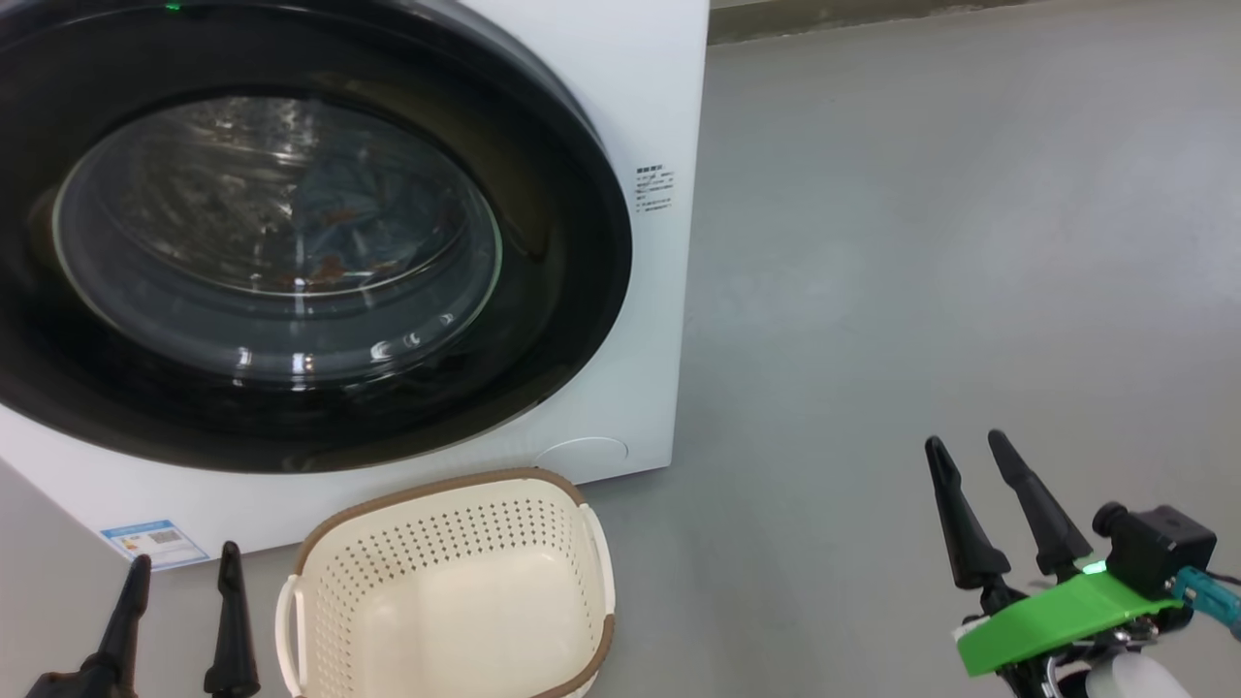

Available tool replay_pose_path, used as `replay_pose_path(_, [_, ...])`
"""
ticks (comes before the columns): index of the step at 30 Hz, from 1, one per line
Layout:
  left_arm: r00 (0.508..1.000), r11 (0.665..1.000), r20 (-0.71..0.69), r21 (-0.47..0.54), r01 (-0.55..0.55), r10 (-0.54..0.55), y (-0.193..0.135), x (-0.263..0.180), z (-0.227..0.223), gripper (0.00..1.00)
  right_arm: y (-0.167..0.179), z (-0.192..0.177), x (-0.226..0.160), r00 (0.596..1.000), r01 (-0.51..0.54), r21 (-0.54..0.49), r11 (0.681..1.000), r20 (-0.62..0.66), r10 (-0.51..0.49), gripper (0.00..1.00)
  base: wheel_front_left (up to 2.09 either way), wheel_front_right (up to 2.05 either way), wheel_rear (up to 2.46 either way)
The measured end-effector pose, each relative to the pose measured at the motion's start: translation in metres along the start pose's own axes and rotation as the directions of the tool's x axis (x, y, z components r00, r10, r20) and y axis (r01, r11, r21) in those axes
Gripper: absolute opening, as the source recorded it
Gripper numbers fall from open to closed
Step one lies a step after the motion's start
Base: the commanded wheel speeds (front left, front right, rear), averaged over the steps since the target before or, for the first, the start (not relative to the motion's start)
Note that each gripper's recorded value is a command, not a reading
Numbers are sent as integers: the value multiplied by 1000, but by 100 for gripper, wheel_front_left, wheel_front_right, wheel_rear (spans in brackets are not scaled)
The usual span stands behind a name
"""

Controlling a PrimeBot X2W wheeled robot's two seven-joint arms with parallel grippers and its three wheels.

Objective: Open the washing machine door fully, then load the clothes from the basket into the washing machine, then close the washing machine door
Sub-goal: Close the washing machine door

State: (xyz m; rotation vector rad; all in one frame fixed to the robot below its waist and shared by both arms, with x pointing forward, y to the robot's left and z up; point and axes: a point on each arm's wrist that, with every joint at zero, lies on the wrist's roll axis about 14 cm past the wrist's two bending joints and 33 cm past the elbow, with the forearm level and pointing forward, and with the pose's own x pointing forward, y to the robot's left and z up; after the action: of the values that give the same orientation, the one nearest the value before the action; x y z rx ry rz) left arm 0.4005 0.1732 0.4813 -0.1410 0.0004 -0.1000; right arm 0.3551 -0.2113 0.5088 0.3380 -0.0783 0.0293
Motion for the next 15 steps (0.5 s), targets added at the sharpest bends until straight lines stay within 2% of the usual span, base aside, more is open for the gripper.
replay_pose_path(15, [999,1000,-15,5,-29,29,9,-7,-5,100,-7,-2,-7,1000,26,-4,1000,-6,-26,100,0,0,0])
